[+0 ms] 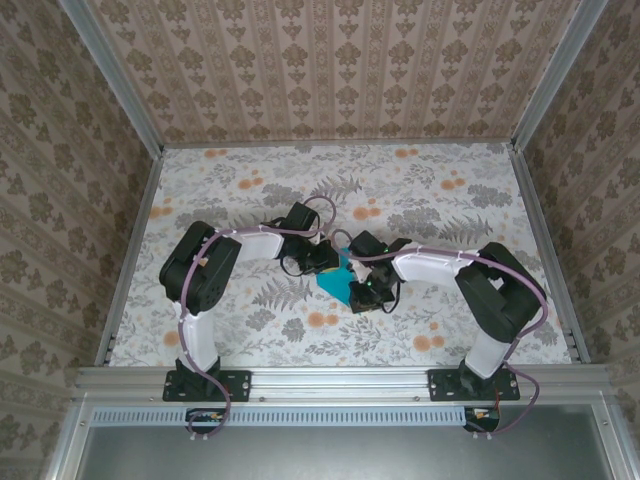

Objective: Fold a paper plane with a square sheet of paper (fold left side to right side)
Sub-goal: Fourth fold the wing at the center of the table, then turn over the paper at the center of the table.

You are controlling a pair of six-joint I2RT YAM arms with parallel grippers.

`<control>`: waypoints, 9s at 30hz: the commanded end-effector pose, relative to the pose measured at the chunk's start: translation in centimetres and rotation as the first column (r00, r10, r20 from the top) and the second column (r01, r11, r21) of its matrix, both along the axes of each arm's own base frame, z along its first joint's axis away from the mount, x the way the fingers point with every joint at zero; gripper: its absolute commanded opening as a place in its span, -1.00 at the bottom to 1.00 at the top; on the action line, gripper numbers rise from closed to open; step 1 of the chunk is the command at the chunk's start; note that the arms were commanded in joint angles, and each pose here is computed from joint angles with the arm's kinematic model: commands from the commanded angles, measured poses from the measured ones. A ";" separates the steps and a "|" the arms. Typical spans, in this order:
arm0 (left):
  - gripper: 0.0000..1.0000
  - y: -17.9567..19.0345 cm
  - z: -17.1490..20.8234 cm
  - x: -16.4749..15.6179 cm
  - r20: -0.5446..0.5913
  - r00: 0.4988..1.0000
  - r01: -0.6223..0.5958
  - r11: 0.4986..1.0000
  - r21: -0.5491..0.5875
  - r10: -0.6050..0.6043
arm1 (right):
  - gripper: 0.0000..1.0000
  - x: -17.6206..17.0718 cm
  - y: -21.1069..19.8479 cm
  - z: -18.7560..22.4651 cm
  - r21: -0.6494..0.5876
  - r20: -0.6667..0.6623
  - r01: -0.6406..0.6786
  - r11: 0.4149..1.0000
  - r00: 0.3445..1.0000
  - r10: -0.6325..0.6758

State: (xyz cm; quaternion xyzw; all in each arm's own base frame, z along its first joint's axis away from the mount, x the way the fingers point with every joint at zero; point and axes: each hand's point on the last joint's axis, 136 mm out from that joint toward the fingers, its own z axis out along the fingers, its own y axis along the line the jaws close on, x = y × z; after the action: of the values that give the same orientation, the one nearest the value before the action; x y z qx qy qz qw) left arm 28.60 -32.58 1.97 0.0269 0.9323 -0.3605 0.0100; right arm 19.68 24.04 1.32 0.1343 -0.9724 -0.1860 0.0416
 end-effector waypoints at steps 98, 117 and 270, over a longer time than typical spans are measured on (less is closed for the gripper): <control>-0.97 3.5 -2.6 1.6 0.098 0.995 0.024 1.000 0.003 -0.024 | -1.00 0.7 -3.4 -3.9 -0.073 -0.091 0.213 0.974 0.971 -0.219; -0.96 10.5 -2.1 8.6 0.153 0.985 -0.087 0.993 0.075 0.075 | -1.00 0.5 -3.0 -3.2 -0.034 -0.097 0.226 0.974 0.969 -0.228; 0.38 22.2 20.9 1.6 0.565 0.702 -0.475 0.876 -0.083 0.434 | -0.44 11.8 -0.1 4.1 -0.916 0.067 -0.256 0.310 0.663 0.746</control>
State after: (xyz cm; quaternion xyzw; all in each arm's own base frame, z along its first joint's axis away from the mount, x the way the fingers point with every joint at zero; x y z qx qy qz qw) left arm 30.48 -10.13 23.78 -0.1047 0.8705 -0.2839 0.3881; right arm 32.81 23.81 5.39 0.4437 -0.7939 0.3999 -0.1139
